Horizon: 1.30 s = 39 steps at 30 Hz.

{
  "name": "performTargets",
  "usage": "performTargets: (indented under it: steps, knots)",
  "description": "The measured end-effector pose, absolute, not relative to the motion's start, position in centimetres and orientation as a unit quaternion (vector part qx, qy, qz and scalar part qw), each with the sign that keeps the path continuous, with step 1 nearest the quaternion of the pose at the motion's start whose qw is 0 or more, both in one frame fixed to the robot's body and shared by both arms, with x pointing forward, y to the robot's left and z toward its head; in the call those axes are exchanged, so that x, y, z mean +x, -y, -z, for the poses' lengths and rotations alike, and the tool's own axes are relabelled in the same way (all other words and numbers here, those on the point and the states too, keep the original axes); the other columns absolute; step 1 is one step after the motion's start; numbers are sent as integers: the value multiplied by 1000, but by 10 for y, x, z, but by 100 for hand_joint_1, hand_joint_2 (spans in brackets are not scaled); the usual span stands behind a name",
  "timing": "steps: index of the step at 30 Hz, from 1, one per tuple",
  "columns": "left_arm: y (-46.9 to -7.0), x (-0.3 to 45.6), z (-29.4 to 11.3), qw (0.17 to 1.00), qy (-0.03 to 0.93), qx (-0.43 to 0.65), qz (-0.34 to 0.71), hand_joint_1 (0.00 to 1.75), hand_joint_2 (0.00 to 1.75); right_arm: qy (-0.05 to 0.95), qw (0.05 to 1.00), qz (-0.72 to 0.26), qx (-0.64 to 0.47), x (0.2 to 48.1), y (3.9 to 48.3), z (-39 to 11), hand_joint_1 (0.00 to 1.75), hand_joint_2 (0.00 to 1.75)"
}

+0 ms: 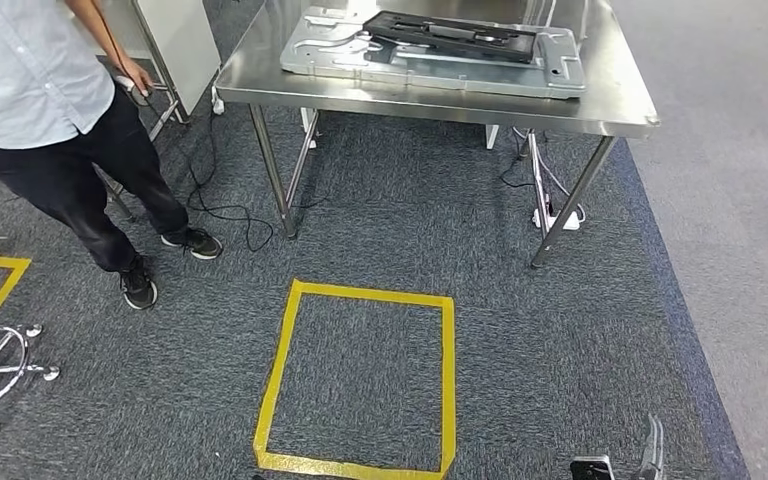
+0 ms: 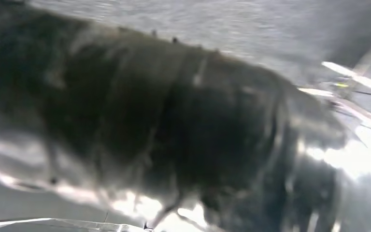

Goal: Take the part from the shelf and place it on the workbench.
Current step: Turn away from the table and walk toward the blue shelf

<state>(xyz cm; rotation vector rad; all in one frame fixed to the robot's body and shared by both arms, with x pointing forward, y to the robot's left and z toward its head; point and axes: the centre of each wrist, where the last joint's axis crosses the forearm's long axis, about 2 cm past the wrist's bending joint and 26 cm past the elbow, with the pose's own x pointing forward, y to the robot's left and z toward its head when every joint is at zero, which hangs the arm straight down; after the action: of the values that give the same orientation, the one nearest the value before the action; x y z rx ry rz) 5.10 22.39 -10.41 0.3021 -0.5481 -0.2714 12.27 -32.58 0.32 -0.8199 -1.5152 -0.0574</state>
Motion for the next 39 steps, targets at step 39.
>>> performTargets:
  steps: [39]
  knots:
    - [-220, 51, 104, 947, 259, 149, 117, 0, 0, 171, 952, 93, -237, 31, 247, 107, 0, 0]
